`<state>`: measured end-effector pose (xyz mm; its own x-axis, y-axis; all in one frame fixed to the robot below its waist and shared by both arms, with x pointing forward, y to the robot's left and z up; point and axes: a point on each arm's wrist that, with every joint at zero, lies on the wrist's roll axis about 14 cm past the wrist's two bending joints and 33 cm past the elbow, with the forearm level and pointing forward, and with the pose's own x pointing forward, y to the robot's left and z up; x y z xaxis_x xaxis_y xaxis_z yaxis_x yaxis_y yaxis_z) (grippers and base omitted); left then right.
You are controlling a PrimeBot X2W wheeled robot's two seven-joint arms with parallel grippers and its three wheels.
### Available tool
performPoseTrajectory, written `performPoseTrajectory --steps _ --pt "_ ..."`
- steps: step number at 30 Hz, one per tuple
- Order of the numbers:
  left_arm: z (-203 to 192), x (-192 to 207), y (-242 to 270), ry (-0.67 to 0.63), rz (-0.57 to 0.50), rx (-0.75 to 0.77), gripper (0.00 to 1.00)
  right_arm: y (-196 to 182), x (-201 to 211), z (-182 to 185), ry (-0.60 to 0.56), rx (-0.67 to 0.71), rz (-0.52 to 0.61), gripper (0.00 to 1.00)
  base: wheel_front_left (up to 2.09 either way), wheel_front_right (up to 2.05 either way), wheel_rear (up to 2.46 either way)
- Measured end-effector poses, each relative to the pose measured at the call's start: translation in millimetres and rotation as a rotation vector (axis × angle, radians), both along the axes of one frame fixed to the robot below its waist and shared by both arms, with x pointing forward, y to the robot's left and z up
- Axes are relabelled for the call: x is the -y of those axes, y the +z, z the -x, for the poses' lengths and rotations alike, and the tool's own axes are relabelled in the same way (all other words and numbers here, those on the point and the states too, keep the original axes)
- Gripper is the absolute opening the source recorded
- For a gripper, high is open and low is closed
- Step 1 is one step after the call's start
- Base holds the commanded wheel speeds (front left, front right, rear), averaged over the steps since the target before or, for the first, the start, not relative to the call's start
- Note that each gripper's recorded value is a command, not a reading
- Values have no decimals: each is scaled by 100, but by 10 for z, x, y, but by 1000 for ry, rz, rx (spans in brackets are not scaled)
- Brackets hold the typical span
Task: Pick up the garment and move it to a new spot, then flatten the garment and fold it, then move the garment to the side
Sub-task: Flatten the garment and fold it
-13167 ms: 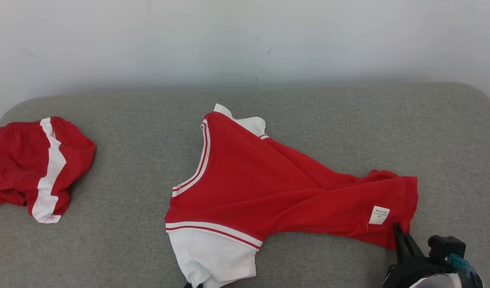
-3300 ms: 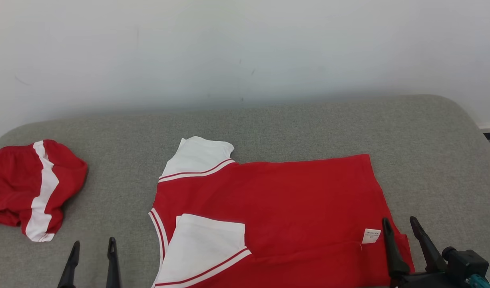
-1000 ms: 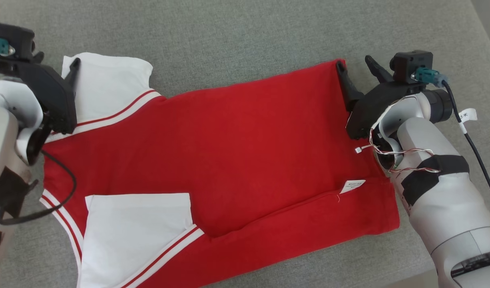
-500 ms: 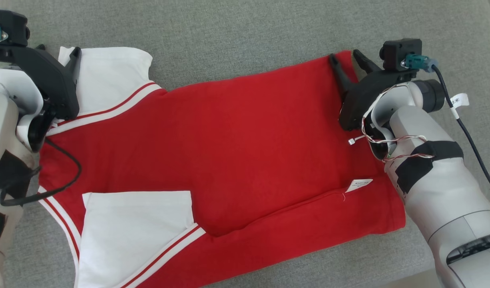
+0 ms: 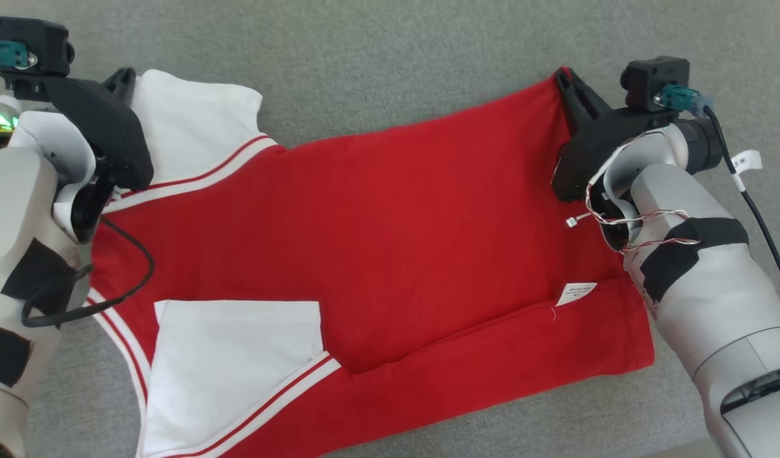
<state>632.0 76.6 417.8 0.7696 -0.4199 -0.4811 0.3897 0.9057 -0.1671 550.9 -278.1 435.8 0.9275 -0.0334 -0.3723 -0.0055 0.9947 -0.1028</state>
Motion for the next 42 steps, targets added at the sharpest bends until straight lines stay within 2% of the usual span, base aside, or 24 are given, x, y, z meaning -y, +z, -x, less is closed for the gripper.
performPoseTrajectory --steps 12,19,29,42 --pt "176 30 611 -4 111 209 0 224 -41 200 20 112 -29 0 0 0 0" --pt "463 -31 824 11 201 316 0 202 -33 511 27 126 -49 0 0 0 0" --pt "1203 -77 865 77 353 358 0 230 1 797 11 173 -105 0 0 0 0" --pt "2021 -151 834 173 419 324 0 186 79 1086 -48 210 -168 0 0 0 0"
